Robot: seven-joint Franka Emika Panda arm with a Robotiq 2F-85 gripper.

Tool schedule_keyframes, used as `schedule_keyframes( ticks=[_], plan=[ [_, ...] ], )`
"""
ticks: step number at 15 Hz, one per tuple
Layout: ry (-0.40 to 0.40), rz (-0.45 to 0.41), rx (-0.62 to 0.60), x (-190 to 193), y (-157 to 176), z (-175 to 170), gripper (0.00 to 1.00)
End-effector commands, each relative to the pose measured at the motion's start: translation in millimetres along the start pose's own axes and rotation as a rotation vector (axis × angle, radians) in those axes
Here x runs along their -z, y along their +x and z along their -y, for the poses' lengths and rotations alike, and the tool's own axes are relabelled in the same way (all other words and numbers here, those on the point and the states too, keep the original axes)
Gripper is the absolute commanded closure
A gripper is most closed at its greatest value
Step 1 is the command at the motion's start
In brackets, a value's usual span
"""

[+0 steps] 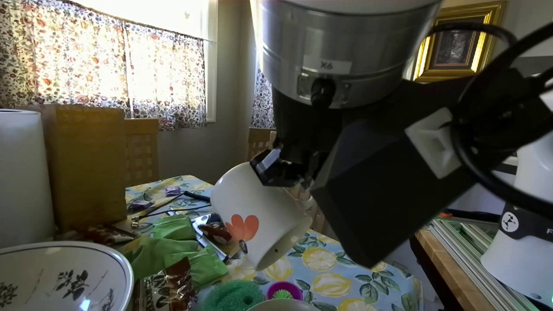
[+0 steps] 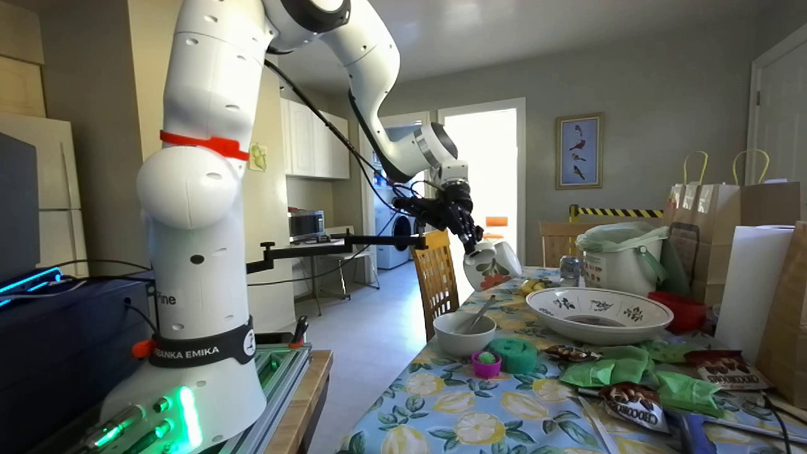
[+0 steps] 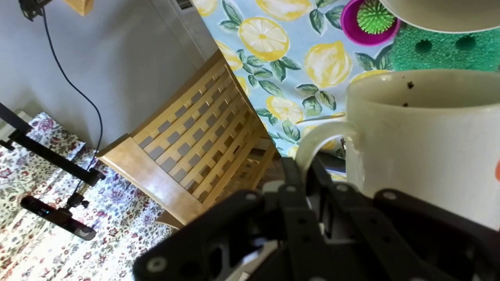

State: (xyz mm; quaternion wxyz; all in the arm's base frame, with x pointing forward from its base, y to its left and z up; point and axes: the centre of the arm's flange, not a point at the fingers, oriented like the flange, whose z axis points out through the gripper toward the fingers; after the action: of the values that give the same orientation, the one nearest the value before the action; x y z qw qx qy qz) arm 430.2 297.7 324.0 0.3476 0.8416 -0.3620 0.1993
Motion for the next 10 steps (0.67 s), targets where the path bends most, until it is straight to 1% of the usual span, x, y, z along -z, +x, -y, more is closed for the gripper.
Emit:
schedule_keyframes(
  ticks=[1, 10],
  plan=[
    [-0.001, -0.032, -0.040, 11.9, 0.9, 8.3, 0.97],
    [-0.006, -0.041, -0.049, 14.4, -3.6, 6.0, 0.97]
  ],
)
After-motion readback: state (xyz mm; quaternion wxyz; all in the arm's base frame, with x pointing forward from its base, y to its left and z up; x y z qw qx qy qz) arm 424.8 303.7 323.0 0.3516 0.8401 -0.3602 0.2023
